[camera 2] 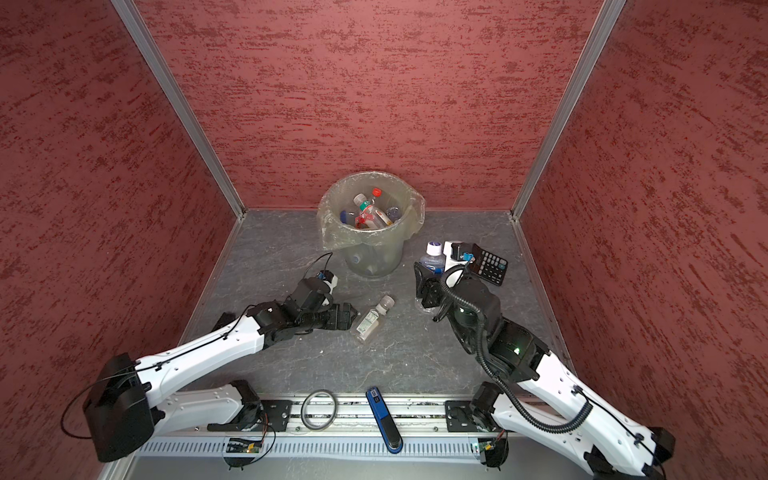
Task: Throw the plastic bottles in the bin
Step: 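Carry the blue-labelled bottle over the bin and open the right gripper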
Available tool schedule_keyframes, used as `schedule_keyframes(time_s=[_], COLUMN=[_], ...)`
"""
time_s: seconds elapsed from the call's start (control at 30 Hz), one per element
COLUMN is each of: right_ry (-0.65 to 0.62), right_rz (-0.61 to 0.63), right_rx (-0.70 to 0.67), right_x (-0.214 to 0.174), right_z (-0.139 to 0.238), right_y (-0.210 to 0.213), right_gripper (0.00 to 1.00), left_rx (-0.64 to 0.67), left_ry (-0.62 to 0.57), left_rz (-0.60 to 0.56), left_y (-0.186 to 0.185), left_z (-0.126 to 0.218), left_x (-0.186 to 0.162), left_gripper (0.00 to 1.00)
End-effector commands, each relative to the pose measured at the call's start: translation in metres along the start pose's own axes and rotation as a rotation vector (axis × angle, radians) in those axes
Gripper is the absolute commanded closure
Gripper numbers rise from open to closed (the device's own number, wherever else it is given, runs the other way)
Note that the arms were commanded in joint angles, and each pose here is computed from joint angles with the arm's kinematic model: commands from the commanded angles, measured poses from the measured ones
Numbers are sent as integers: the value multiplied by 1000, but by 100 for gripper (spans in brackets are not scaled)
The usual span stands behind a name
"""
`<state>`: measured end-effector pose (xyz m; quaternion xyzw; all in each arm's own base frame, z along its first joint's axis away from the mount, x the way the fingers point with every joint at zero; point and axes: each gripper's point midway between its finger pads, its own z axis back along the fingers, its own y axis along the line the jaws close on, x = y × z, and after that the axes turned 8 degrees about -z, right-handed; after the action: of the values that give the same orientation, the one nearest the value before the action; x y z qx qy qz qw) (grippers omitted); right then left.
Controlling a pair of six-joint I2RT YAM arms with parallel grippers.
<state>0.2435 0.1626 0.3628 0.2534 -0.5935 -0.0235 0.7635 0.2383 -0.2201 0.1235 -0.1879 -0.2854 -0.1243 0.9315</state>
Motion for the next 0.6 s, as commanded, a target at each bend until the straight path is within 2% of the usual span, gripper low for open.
schedule_keyframes(time_s=[0.0,0.23,0.33,0.4,0.43,0.5,0.57], right_ry=[-99,-128,-135,-118,-101,-43,-22], right_rz=[8,103,63,38,27,22,13], right_rx=[47,26,53,55,68,33,-8], right_x=[35,69,106,124,132,136,146], right_z=[-6,-68,-115,-161,-186,-233,-248], right_y=[24,70,85,90,93,94,94], right_gripper=[59,57,53,49,45,24,11], left_rx=[10,10,9,4,3,2,3], left_ry=[-37,-37,-39,-59,-72,-90,-109], left_rz=[37,48,55,55,56,59,64], left_y=[5,11,12,12,13,15,18], left_z=[4,7,13,20,25,32,40], left_x=[4,0,1,5,8,13,17], left_gripper=[1,1,1,0,1,1,1])
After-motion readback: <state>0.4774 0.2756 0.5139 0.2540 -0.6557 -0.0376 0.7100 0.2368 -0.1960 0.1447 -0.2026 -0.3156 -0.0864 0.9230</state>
